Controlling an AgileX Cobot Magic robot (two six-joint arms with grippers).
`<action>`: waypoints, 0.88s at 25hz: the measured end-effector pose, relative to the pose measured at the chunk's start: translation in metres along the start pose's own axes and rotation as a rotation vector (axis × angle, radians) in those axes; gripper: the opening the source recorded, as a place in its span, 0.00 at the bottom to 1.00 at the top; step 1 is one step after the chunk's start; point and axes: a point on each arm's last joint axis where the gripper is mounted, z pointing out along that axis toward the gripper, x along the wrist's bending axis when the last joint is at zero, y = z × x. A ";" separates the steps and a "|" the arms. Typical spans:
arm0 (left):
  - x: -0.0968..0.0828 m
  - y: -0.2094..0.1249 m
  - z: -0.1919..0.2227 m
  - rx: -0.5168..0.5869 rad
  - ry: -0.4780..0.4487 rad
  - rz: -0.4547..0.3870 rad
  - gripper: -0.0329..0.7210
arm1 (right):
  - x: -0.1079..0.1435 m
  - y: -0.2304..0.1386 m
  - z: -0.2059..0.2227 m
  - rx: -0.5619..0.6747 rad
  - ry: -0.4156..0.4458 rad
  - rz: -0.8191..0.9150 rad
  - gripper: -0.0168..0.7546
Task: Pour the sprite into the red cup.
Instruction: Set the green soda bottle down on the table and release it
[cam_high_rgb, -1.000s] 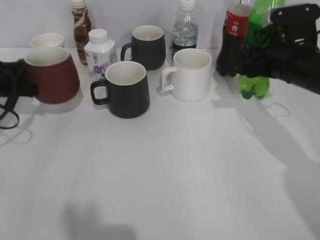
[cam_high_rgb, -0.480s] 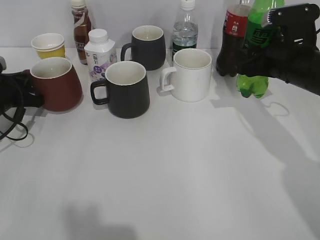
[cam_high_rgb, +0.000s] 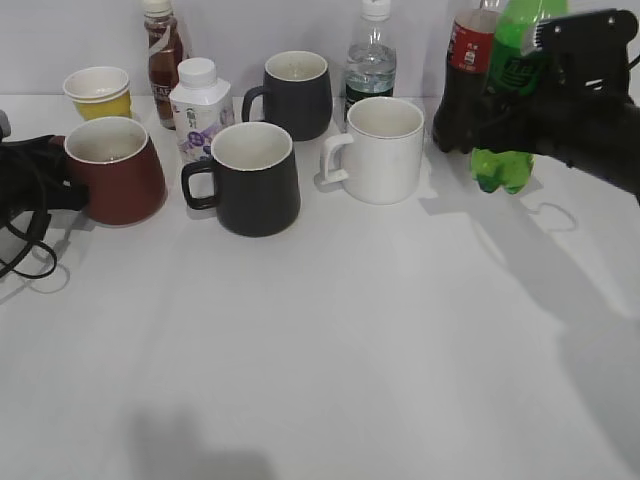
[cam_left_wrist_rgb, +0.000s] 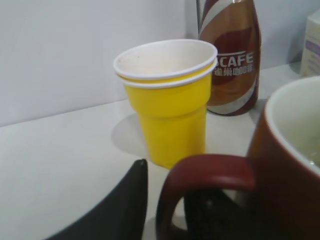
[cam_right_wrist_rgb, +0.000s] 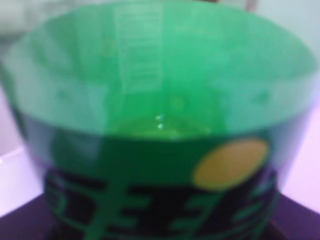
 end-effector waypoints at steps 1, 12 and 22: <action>0.000 0.000 0.000 0.000 -0.002 0.000 0.33 | 0.000 -0.002 0.001 0.001 0.001 0.000 0.58; -0.007 -0.007 -0.018 0.029 -0.024 -0.010 0.38 | 0.003 -0.025 0.015 -0.010 0.019 -0.009 0.58; -0.014 0.002 -0.047 0.040 -0.031 -0.022 0.40 | 0.004 -0.038 0.012 -0.025 0.023 -0.005 0.61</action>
